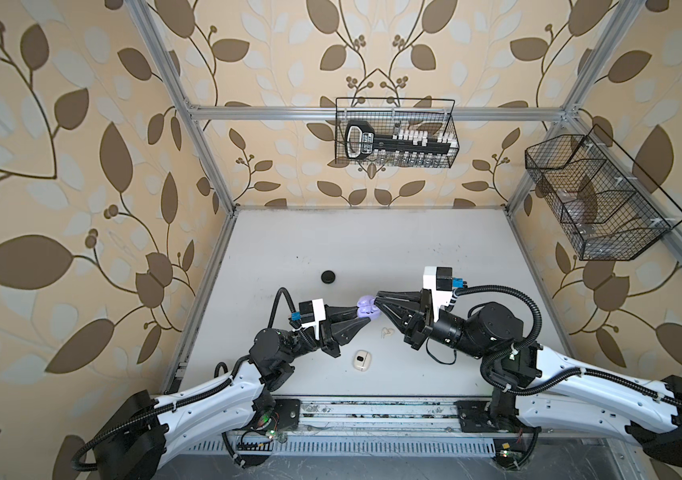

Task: Insert the wireless bluetooth earbuds into the charging case
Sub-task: 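Lower the earbud into the open lilac case held by the left gripper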

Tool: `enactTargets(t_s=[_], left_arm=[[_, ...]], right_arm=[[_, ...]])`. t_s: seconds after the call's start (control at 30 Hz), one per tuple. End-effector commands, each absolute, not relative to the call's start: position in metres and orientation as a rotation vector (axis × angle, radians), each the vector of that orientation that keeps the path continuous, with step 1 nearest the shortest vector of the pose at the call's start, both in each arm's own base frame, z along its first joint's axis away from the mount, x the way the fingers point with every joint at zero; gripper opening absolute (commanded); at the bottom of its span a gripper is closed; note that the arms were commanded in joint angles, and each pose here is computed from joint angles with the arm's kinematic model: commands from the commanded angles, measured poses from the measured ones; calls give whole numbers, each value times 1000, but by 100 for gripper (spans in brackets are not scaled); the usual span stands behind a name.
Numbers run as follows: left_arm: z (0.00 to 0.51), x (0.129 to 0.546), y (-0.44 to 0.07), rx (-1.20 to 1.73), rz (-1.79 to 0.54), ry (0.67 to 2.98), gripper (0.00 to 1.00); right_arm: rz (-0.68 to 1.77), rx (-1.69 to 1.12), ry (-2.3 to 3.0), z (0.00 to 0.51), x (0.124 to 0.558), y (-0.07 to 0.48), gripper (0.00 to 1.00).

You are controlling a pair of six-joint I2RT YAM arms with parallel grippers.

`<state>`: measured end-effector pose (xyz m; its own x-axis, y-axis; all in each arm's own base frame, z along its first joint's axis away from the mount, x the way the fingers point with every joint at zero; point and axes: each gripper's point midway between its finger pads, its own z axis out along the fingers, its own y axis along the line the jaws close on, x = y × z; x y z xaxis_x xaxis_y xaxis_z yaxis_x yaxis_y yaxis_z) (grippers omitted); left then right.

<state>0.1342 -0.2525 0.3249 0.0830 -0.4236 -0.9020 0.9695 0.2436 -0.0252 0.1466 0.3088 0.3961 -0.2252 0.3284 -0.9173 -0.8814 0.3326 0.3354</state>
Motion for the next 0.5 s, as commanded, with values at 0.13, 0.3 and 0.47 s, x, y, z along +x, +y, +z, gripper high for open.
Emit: enactTargets(t_s=[0.13,0.3,0.47], left_arm=[[344,124,-241,703,-1152,852,0],[344,124,-242,704,-1158,853,0],[344,123,-240,702,-1156,847,0]], right_arm=[[1261,-557,1351,387,143,310,14],[1260,-575,1384,376,146,320,13],[1270,-585,1391,373,146,323,13]])
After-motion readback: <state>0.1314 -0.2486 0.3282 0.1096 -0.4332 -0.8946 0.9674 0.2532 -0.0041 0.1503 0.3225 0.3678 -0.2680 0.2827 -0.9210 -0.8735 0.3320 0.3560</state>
